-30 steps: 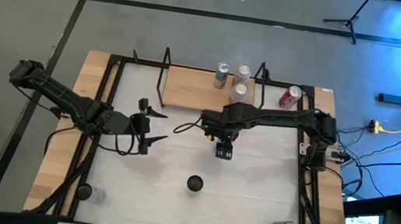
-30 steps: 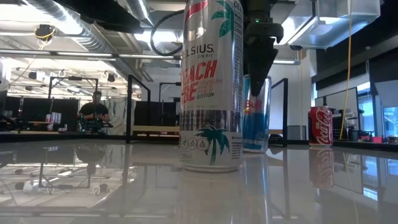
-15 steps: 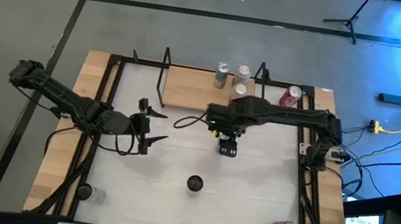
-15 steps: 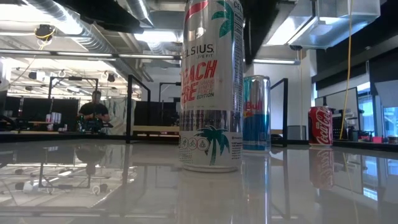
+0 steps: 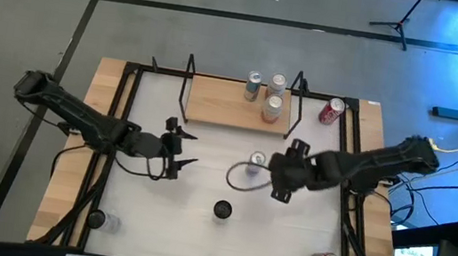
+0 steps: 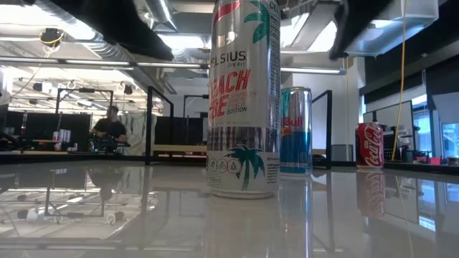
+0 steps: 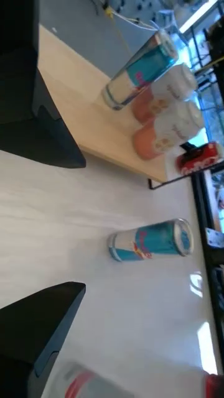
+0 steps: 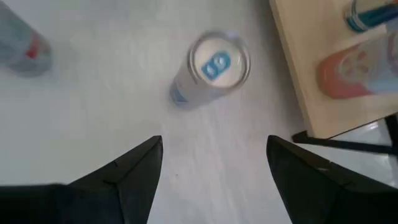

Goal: Place canned beverage on shelf
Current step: Put the blue soda can on the shelf

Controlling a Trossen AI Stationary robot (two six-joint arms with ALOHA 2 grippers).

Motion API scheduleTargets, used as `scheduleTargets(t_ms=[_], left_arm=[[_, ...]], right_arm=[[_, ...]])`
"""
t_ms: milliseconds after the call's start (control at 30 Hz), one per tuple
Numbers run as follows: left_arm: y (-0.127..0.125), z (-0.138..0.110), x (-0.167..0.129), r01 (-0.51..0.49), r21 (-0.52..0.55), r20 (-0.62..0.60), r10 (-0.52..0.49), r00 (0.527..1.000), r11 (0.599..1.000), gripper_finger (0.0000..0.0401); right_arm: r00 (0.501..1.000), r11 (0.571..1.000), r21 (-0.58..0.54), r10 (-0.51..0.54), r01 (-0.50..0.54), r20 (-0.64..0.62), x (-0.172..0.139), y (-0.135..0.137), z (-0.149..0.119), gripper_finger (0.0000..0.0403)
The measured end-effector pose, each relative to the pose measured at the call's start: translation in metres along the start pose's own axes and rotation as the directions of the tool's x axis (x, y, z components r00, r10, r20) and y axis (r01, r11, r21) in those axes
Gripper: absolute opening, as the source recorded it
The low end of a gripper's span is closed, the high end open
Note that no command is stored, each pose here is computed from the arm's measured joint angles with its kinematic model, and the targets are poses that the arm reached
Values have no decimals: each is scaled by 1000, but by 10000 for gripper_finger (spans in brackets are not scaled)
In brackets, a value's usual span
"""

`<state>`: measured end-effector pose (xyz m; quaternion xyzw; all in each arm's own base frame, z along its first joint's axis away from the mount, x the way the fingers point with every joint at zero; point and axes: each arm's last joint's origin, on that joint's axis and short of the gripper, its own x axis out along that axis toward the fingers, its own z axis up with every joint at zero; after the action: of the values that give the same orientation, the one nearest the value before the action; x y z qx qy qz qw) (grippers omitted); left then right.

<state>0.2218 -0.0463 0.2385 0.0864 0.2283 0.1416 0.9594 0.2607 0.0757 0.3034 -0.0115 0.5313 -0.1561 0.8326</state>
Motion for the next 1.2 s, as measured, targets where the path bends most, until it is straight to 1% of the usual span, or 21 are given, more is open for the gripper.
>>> scheduleTargets(t_ms=[67,200,267,367,467,567,767,867,933,1100,1200], left_arm=[[-1,-1,11,-6,-13,-1,6,1000,1000,305],[-4,-5,33,67,-35,-9,-68,998,997,305],[-4,-7,45,78,-50,-3,-79,997,996,305],[-4,-13,64,64,-71,-2,-64,998,995,305],[-3,-20,82,44,-89,3,-44,999,995,305],[0,-26,97,17,-107,12,-16,1000,994,305],[8,-37,121,-31,-128,41,37,998,991,305],[12,-39,130,-12,-132,83,23,996,991,305],[13,-40,134,9,-134,107,6,994,991,305],[17,-36,142,16,-152,153,8,988,988,305],[14,-27,152,11,-131,168,12,986,991,305]], right_arm=[[999,999,20,-26,26,39,14,4,-17,282],[996,998,64,-23,18,86,45,8,-43,282],[992,996,88,-7,-5,128,60,12,-50,282],[978,992,119,26,-52,207,78,16,-57,282],[965,993,96,48,-75,259,91,18,-62,282],[963,995,74,47,-69,267,94,18,-65,282],[946,994,108,-60,26,318,93,15,-63,282],[939,991,119,-100,64,329,94,15,-63,282],[941,991,116,-103,69,323,96,15,-63,282],[948,991,100,-116,90,298,105,19,-64,282],[946,988,89,-144,123,289,112,21,-65,282]])
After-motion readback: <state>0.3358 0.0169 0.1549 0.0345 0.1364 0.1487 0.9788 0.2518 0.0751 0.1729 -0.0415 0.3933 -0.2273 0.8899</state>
